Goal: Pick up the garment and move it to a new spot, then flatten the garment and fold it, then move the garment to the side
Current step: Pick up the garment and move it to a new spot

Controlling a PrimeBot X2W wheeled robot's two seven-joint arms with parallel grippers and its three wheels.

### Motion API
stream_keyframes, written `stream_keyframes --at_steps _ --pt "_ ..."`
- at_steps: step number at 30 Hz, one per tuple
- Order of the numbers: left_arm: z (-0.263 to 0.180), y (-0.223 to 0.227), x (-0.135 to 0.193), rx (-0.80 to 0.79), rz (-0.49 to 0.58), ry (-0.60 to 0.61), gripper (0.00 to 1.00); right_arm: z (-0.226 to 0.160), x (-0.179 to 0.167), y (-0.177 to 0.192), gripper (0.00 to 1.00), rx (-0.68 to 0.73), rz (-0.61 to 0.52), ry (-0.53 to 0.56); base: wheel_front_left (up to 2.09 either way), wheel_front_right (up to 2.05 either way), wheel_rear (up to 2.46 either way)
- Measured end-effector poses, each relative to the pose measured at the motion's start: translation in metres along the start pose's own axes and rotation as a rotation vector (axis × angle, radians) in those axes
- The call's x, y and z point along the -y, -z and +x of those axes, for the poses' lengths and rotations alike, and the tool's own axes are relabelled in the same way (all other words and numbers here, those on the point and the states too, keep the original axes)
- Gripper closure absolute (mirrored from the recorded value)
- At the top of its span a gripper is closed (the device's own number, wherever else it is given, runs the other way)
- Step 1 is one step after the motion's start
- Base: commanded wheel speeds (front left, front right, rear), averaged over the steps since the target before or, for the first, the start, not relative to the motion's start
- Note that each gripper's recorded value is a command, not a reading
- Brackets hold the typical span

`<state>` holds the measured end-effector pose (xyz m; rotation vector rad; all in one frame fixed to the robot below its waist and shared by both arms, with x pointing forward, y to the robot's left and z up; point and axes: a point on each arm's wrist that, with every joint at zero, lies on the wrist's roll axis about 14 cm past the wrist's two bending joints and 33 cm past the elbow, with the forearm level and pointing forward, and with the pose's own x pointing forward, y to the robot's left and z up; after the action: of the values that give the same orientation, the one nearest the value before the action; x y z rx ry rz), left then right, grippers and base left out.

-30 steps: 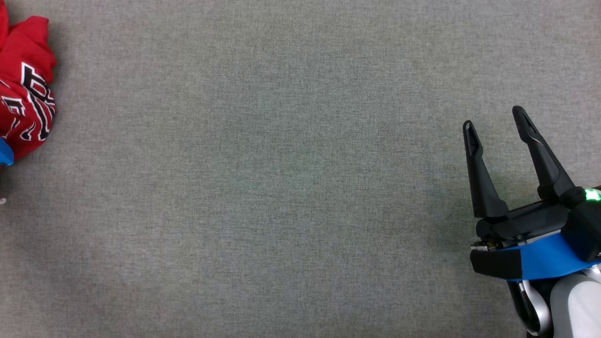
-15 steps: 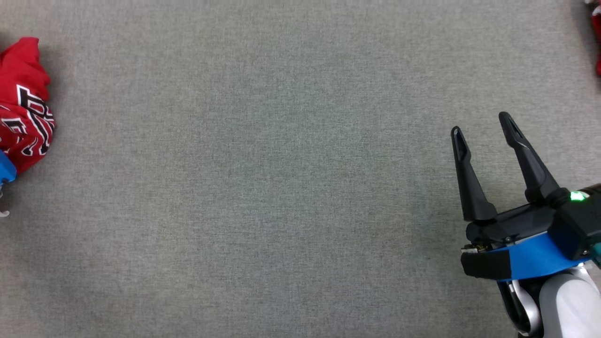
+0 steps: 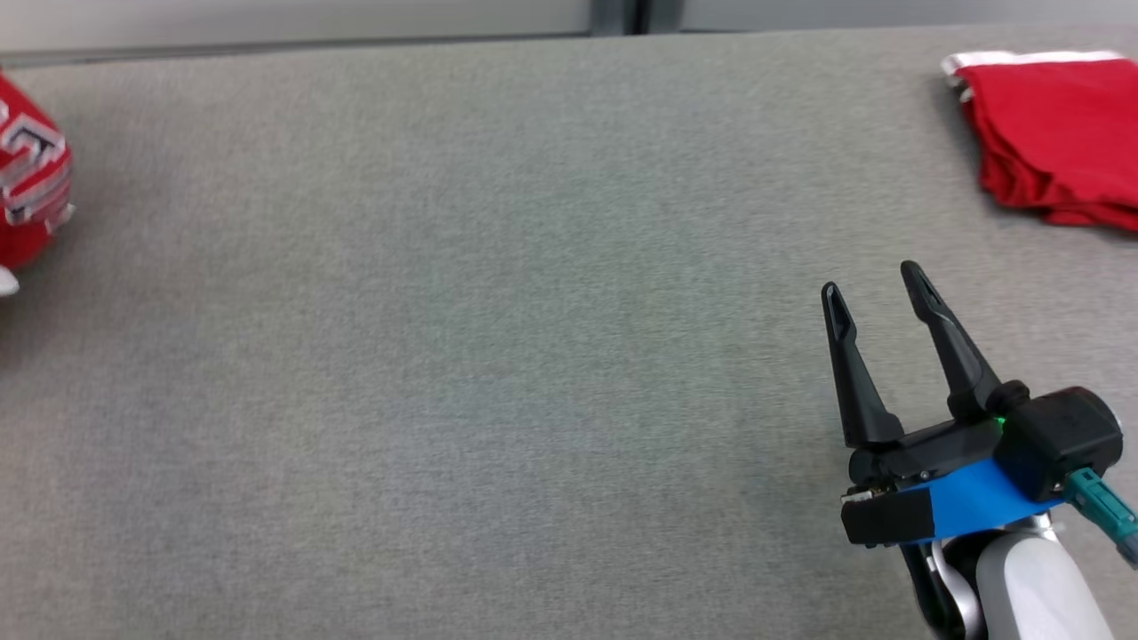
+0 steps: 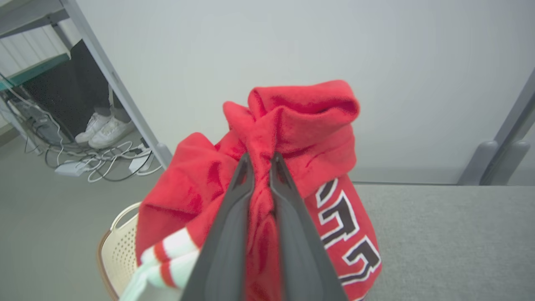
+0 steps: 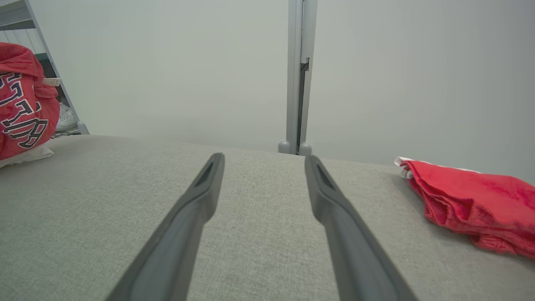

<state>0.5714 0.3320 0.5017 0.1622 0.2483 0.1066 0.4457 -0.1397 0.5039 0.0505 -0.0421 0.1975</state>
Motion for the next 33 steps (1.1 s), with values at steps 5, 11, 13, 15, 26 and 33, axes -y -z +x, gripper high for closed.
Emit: stream_keyframes --at_steps 5,11,13,15,26,33 --pt "0.005 -0.089 0.04 0.24 0.043 0.101 1.0 -0.018 0.012 -0.008 0.0 0.02 0.009 0.051 0.0 0.0 0.0" --pt "-0.011 -0.182 0.117 0.504 0.065 0.267 1.0 -0.04 0.031 -0.015 0.0 0.045 0.021 0.122 0.0 0.0 0.0" --pt "-0.022 -0.207 0.15 0.573 0.069 0.333 1.0 -0.049 0.038 -0.016 0.0 0.051 0.036 0.148 0.0 0.0 0.0" --pt "-0.034 -0.227 0.181 0.63 0.062 0.399 1.0 -0.057 0.044 -0.016 0.0 0.052 0.045 0.173 0.0 0.0 0.0" --pt "-0.08 -0.212 0.329 0.636 0.072 0.752 1.0 -0.088 0.071 -0.012 0.0 0.052 0.075 0.285 0.0 0.0 0.0" --pt "-0.099 -0.118 0.376 0.441 0.066 0.894 1.0 -0.09 0.074 -0.008 0.0 0.048 0.081 0.297 0.0 0.0 0.0"
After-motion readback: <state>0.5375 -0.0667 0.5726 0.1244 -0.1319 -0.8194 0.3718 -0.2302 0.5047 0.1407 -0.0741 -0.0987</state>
